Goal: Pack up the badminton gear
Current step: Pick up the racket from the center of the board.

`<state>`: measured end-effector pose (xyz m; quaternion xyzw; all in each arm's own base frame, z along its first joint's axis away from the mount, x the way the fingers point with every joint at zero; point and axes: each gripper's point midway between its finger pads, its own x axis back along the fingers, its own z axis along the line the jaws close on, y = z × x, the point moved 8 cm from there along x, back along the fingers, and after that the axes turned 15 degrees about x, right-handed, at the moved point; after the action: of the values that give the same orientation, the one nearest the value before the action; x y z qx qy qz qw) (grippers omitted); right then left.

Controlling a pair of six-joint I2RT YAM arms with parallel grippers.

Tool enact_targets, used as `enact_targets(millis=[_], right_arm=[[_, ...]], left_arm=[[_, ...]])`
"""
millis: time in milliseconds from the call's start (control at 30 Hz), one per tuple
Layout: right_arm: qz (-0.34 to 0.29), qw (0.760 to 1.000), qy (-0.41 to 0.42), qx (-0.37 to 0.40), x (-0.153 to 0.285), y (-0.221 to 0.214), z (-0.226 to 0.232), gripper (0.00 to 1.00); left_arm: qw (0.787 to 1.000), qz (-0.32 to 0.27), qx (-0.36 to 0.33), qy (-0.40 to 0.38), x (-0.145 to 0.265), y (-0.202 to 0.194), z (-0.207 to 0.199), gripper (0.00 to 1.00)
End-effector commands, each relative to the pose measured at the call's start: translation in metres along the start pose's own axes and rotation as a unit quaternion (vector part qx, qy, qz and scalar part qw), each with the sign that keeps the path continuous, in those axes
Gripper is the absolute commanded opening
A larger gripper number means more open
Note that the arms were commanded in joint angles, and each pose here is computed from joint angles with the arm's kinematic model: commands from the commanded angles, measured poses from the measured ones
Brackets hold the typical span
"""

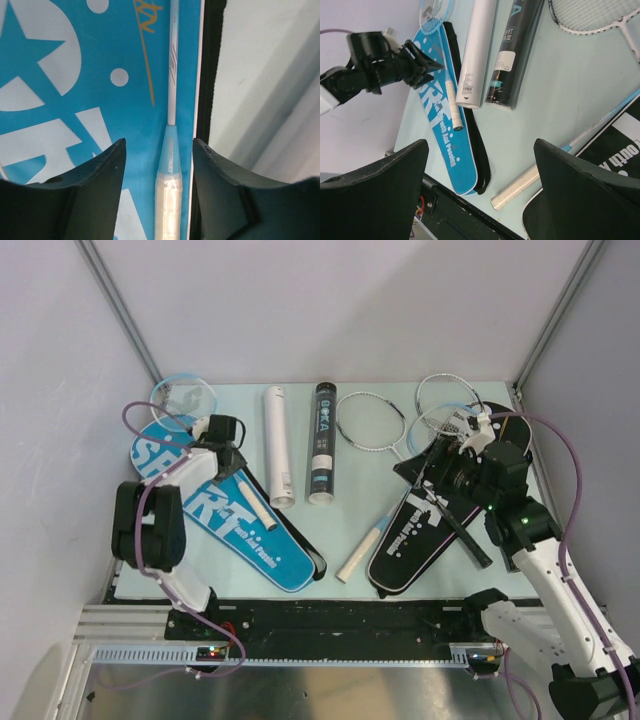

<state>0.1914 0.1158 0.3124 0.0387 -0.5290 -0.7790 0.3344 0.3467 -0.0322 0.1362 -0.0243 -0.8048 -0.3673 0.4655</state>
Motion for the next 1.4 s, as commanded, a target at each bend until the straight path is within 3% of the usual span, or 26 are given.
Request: enact_targets(millis=[0,167,367,533,733,1067,1367], right_arm=[[-0.01,1.0,0.018,0.013,-0.01,0.002,0.008,0.92],[-0.001,0.999,0.042,0.029,-0.016,-0.003,0.019,0.91],[0.017,0.997,0.063,0.043,-0.026,-0.011,0.028,0.89],[0.023,0.996,0.079,0.04,-0.036,-0.015,0.04,0.88],[0.038,0.993,0.106,0.039,-0.051,-0.028,0.062,0.86],[0.081,0.985,0.152,0.033,-0.101,-0.066,0.109,0.84],[0.139,0.97,0.196,0.018,-0.157,-0.118,0.143,0.8]], left_arm=[[1.0,0.003,0.022,0.013,-0.021,0.003,-0.011,0.57],[0.999,0.013,0.018,0.034,-0.036,-0.003,-0.008,0.47],[1.0,0.015,0.017,0.021,-0.027,0.002,-0.008,0.4],[0.999,0.038,0.032,0.015,-0.023,-0.001,0.002,0.19],[0.998,0.034,0.051,-0.004,-0.003,0.003,0.011,0.02],[0.989,0.073,0.095,-0.091,0.045,-0.012,0.03,0.0],[0.965,0.114,0.14,-0.191,0.081,-0.039,0.053,0.0]])
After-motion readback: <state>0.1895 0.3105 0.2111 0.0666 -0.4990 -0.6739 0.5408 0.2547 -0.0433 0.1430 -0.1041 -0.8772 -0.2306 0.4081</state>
